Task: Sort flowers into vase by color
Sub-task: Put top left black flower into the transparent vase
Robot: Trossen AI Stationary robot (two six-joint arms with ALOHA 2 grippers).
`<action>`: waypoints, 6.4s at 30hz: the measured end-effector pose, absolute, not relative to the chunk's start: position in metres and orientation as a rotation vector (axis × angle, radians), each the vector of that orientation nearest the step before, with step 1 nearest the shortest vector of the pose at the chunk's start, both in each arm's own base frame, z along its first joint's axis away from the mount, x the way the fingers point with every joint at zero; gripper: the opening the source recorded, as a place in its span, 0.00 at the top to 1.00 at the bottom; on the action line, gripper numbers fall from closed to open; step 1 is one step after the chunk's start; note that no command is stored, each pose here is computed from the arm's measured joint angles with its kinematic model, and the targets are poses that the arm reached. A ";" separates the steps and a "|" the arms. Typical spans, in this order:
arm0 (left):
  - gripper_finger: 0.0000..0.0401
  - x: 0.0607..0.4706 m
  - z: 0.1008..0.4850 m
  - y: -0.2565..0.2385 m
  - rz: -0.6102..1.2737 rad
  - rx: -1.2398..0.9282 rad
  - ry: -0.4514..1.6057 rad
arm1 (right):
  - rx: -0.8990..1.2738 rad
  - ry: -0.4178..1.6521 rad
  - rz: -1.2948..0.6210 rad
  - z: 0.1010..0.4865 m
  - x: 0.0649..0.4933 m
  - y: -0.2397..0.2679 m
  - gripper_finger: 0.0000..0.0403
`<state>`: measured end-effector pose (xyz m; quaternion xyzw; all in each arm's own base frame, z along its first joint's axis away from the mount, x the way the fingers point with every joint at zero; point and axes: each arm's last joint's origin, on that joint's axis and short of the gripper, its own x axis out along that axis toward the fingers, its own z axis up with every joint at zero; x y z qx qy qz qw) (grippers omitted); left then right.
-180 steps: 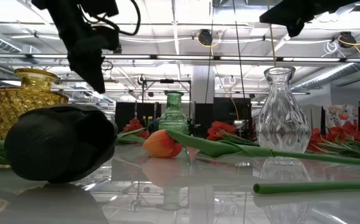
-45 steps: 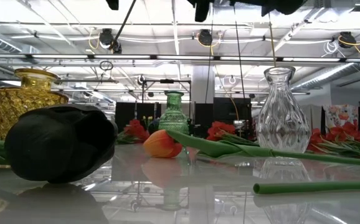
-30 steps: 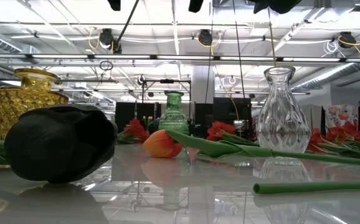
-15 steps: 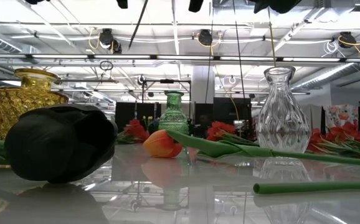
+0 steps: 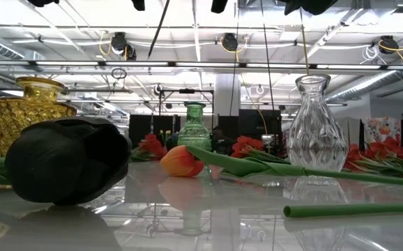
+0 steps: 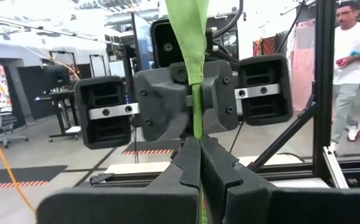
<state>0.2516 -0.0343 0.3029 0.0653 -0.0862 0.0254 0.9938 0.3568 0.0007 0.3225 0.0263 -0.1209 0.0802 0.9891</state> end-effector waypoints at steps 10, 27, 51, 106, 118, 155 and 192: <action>0.84 0.252 0.302 -0.034 0.062 0.073 -0.162 | 0.071 -0.213 0.160 0.321 0.357 0.001 0.99; 0.49 0.252 0.296 -0.033 0.095 0.010 -0.104 | 0.076 -0.111 0.150 0.394 0.256 0.002 1.00; 0.49 0.252 0.295 -0.033 0.103 -0.047 -0.092 | 0.183 -0.180 0.107 0.342 0.156 0.018 1.00; 0.49 0.314 0.287 -0.050 0.092 -0.119 0.260 | 0.227 -0.270 0.113 0.316 0.127 0.019 1.00; 0.49 0.315 0.284 -0.052 0.091 -0.141 0.273 | 0.319 -0.211 0.182 0.312 0.126 0.027 1.00; 0.49 0.319 0.277 -0.052 0.088 -0.156 0.290 | 0.342 -0.101 -0.143 0.289 0.151 0.078 1.00; 0.49 0.319 0.277 -0.052 0.084 -0.129 0.291 | 0.285 0.014 -0.221 0.257 0.177 0.103 1.00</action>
